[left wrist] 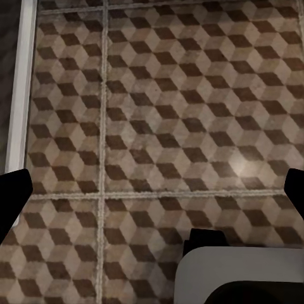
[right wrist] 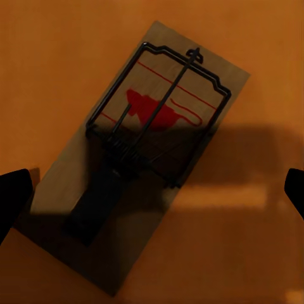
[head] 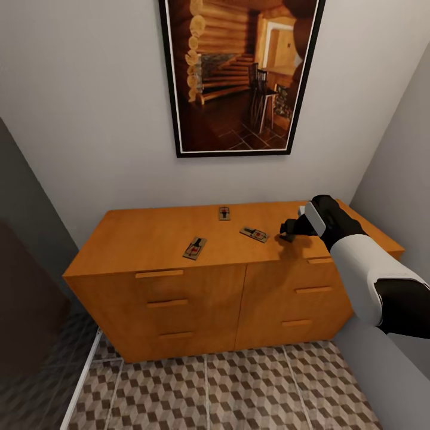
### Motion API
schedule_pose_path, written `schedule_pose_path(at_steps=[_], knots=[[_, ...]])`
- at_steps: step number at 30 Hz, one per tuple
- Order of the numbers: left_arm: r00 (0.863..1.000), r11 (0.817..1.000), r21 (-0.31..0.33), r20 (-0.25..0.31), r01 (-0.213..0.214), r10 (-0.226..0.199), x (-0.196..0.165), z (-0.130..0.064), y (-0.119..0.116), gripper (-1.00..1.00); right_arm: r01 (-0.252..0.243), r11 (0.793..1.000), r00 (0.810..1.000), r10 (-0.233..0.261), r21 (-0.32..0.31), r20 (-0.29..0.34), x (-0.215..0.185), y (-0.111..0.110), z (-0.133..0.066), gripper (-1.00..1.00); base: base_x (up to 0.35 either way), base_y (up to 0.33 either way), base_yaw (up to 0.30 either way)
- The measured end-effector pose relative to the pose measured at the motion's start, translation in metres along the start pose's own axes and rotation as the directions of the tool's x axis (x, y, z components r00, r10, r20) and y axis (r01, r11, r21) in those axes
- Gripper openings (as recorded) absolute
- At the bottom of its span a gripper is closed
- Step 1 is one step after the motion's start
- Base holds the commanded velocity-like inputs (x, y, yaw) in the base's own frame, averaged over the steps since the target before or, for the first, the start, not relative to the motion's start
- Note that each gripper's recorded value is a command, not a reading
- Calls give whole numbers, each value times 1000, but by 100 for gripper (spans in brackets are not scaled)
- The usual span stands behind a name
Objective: Take the four mousetraps from the cabinet in the bathroom and place them on the bathroom floor. Make sure all four end up on the same floor surface, and ensure that at least two of them are either under or directly next to the same bathroom sink.
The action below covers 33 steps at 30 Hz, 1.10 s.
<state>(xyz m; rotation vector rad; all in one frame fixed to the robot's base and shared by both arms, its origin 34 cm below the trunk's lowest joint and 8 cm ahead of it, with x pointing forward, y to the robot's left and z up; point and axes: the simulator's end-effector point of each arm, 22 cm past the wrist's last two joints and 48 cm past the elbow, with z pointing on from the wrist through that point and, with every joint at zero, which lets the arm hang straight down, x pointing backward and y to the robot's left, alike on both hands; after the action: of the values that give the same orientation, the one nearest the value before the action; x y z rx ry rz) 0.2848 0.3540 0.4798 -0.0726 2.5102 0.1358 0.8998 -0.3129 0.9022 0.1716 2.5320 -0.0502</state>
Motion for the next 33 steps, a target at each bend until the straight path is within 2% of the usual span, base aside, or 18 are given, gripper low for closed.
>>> schedule_pose_path(at_steps=[10, 33], knots=[[1000, 1000, 1, 0, -1, 1, 0, 0, 0, 100, 0, 1000, 1000, 0, 0, 0, 0, 0, 0, 100, 0, 68, 0], [1000, 1000, 0, -1, 0, 0, 0, 0, 0, 100, 0, 1000, 1000, 0, 0, -1, 0, 0, 0, 100, 0, 4, 0]])
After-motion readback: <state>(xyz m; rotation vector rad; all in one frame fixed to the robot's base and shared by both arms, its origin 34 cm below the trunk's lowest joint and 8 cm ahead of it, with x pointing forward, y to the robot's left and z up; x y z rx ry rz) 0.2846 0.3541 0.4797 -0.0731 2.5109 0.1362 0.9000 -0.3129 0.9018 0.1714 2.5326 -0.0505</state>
